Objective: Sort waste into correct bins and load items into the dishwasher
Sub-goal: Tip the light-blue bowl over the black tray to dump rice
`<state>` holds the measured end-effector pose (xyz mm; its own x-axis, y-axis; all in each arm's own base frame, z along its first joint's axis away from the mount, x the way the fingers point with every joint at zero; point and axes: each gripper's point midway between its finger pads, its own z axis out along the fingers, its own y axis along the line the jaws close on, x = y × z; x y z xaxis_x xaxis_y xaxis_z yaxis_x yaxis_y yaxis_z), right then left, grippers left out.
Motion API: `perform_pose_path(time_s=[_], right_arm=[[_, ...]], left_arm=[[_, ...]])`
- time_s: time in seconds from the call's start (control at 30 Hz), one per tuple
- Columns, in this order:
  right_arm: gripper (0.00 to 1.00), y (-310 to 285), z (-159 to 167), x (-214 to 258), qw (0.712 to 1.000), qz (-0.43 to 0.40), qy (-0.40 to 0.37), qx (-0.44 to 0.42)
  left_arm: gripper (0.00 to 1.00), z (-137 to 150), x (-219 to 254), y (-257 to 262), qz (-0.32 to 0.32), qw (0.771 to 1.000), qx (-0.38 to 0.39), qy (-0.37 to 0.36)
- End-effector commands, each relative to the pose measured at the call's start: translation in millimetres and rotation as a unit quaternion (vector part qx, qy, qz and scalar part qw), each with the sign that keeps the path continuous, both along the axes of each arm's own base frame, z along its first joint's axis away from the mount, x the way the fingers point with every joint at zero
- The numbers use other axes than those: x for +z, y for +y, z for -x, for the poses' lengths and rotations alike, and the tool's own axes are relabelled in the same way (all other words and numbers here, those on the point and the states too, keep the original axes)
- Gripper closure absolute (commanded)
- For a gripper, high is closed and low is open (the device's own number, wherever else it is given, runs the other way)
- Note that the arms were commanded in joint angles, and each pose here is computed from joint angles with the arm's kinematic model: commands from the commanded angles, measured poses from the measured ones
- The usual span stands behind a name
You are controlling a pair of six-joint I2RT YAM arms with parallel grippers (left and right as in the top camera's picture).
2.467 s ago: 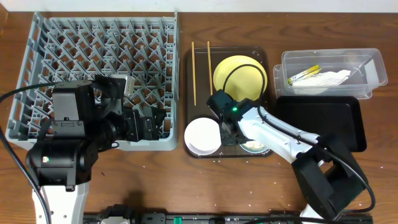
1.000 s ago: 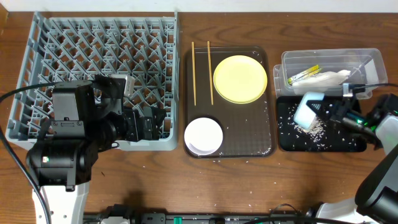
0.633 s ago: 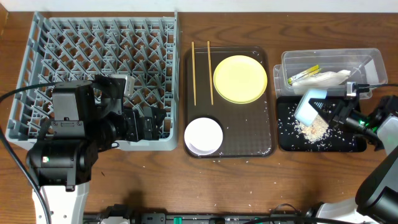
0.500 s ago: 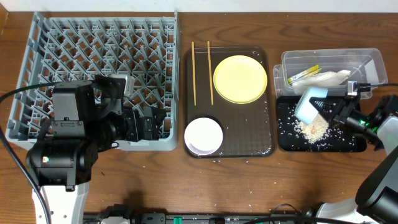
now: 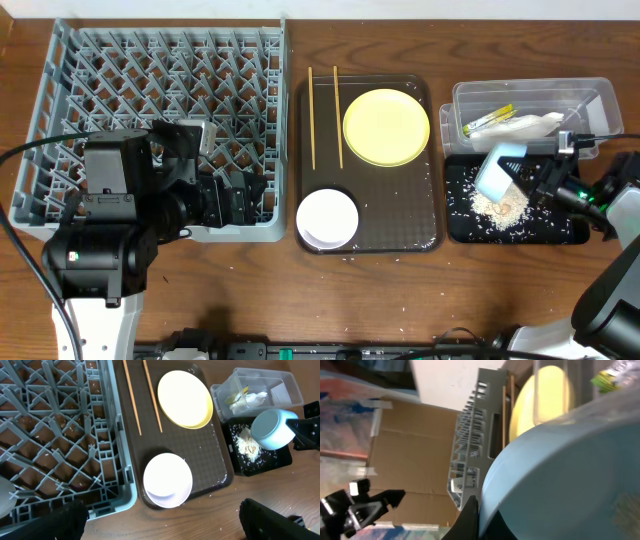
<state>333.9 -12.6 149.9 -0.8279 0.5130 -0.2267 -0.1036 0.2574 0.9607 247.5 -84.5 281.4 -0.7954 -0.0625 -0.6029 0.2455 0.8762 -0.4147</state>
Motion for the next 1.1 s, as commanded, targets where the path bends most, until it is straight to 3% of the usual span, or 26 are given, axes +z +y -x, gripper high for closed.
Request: perform_pose_path(time_s=[0.0, 0.13, 0.2, 0.23, 0.3, 0.33, 0.43, 0.5, 0.57, 0.67, 0.8, 0.87, 0.93, 0.97, 1.0, 1.07], right_arm=[[0.99, -4.3, -1.3, -5.0, 1.0, 0.003, 0.022, -0.01], [0.99, 1.9, 1.5, 13.0, 0.999, -0.021, -0.038, 0.007], [0.98, -5.7, 0.9, -18.4, 0.998, 0.024, 0.062, -0.017], [0.99, -5.8, 1.2, -17.8, 0.997, 0.016, 0.07, -0.02], [0.99, 4.0, 3.0, 24.9, 0.997, -0.041, -0.071, 0.013], [0.99, 4.9, 2.8, 22.4, 0.997, -0.034, -0.067, 0.014], [0.99, -5.3, -0.7, -20.5, 0.996, 0.016, 0.088, -0.023], [0.99, 2.3, -0.3, -1.4, 0.999, -0.012, 0.03, -0.002], [0.99, 9.1, 0.9, 1.9, 0.999, -0.016, 0.028, 0.008], [0.99, 16.5, 2.8, 2.6, 0.999, 0.004, 0.031, 0.016], [0.99, 25.2, 4.1, 21.0, 0.995, 0.064, -0.064, 0.039], [0.99, 17.7, 1.2, 7.4, 0.996, 0.087, -0.003, 0.016], [0.99, -0.6, 3.1, -25.8, 0.981, 0.119, 0.144, -0.047], [0.99, -2.5, 4.3, -29.2, 0.979, 0.129, 0.152, -0.051], [0.99, -0.8, 3.9, -26.9, 0.981, 0.13, 0.138, -0.044], [0.99, 14.5, 1.2, 1.9, 0.994, 0.103, 0.017, 0.007]], left_arm=[[0.02, -1.0, 5.9, -0.1, -0.007, 1.0, -0.006, -0.013], [0.02, -1.0, 5.9, -0.1, -0.007, 1.0, -0.006, -0.013], [0.02, -1.0, 5.9, -0.1, -0.007, 1.0, -0.006, -0.013], [0.02, -1.0, 5.9, -0.1, -0.007, 1.0, -0.006, -0.013], [0.02, -1.0, 5.9, -0.1, -0.007, 1.0, -0.006, -0.013], [0.02, -1.0, 5.9, -0.1, -0.007, 1.0, -0.006, -0.013], [0.02, -1.0, 5.9, -0.1, -0.007, 1.0, -0.006, -0.013], [0.02, -1.0, 5.9, -0.1, -0.007, 1.0, -0.006, -0.013], [0.02, -1.0, 5.9, -0.1, -0.007, 1.0, -0.006, -0.013], [0.02, -1.0, 5.9, -0.1, -0.007, 1.0, -0.006, -0.013], [0.02, -1.0, 5.9, -0.1, -0.007, 1.0, -0.006, -0.013], [0.02, -1.0, 5.9, -0.1, -0.007, 1.0, -0.006, -0.013], [0.02, -1.0, 5.9, -0.1, -0.007, 1.0, -0.006, -0.013], [0.02, -1.0, 5.9, -0.1, -0.007, 1.0, -0.006, -0.013], [0.02, -1.0, 5.9, -0.1, -0.007, 1.0, -0.006, -0.013], [0.02, -1.0, 5.9, -0.1, -0.007, 1.0, -0.006, -0.013]])
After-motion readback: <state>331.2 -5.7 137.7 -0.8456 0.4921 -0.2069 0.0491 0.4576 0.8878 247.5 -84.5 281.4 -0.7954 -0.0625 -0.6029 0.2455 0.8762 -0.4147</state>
